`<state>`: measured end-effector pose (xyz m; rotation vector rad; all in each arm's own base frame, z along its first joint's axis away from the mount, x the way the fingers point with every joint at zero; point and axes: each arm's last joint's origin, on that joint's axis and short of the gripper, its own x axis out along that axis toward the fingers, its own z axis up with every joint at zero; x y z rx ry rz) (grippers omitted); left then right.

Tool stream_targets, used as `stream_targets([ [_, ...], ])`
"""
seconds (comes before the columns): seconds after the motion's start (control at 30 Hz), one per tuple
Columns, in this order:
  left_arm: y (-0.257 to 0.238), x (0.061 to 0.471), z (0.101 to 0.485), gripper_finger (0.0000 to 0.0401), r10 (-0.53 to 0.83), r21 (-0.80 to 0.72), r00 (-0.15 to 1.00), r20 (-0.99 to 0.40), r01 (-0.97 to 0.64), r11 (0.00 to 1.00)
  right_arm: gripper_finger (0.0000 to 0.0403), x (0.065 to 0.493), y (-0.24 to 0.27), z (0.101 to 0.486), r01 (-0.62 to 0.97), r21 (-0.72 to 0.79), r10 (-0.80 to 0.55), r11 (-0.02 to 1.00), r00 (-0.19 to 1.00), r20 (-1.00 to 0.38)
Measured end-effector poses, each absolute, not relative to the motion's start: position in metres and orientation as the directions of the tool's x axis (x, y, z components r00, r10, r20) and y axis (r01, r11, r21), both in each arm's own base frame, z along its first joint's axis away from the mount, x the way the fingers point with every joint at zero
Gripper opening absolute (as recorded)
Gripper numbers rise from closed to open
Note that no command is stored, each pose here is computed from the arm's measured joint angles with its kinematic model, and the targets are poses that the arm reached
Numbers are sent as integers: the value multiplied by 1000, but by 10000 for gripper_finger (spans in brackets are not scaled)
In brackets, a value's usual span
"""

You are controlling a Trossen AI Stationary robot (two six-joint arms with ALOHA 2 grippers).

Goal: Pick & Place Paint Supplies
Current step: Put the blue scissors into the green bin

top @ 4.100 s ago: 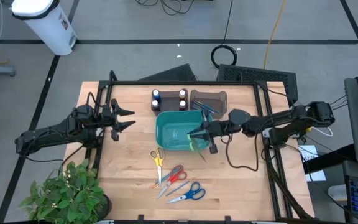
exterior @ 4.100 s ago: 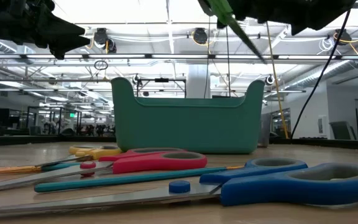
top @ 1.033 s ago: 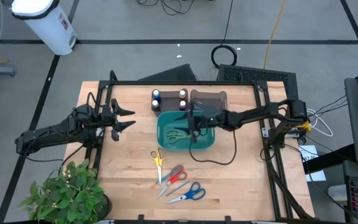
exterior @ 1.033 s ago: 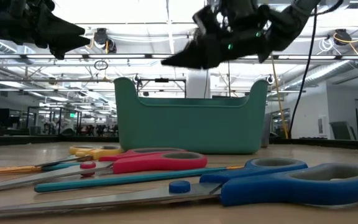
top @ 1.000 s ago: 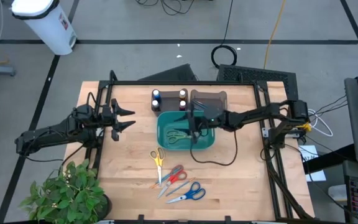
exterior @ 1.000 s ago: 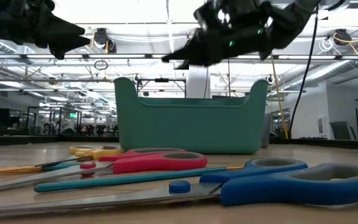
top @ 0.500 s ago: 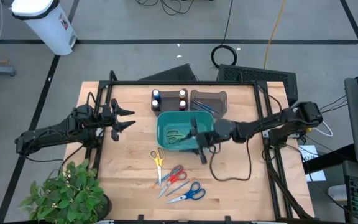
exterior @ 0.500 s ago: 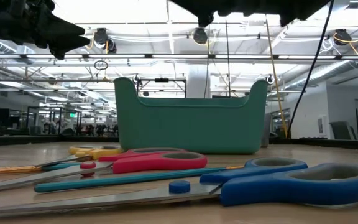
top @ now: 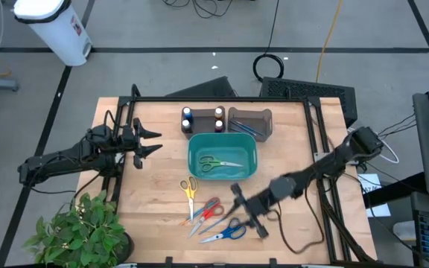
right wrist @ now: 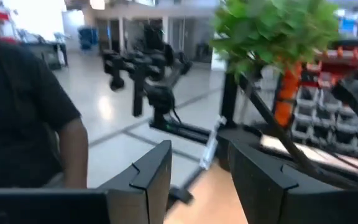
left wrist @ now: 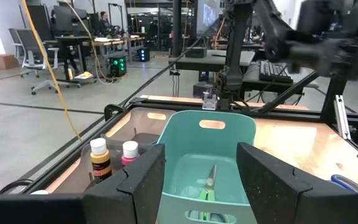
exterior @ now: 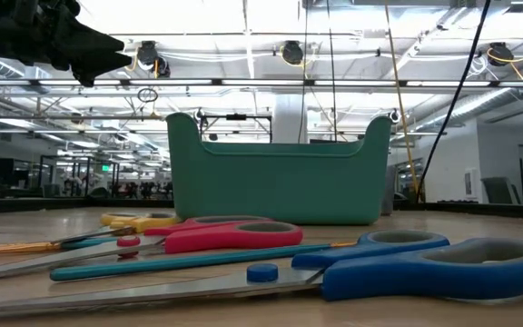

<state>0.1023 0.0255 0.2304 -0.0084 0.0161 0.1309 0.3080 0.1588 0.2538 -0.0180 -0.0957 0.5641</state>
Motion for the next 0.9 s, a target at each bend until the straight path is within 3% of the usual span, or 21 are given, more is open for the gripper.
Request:
stream_targets([
  [0.1, 25, 102, 230, 207, 130, -7, 991, -17, -130, 991, 152, 306, 186, 238, -516, -59, 519, 854, 843, 141],
  [0.17, 25, 102, 230, 207, 130, -7, 991, -17, -130, 991, 156, 307, 201, 227, -480, -54, 483, 875, 869, 104],
  [0.37, 25, 102, 230, 207, 130, -7, 991, -17, -130, 991, 190, 331, 230, 228, -362, -65, 322, 930, 886, -334],
  [0.53, 25, 102, 230, 207, 131, -7, 991, -16, -131, 991, 202, 341, 244, 210, -320, -159, 152, 934, 759, -634],
  [0.8, 25, 102, 230, 207, 131, -7, 991, -17, -131, 991, 179, 330, 237, 167, -368, -217, 54, 904, 602, -797],
  [0.9, 25, 102, 231, 207, 131, -7, 991, -16, -131, 991, 175, 330, 233, 162, -388, -174, 89, 905, 574, -814],
])
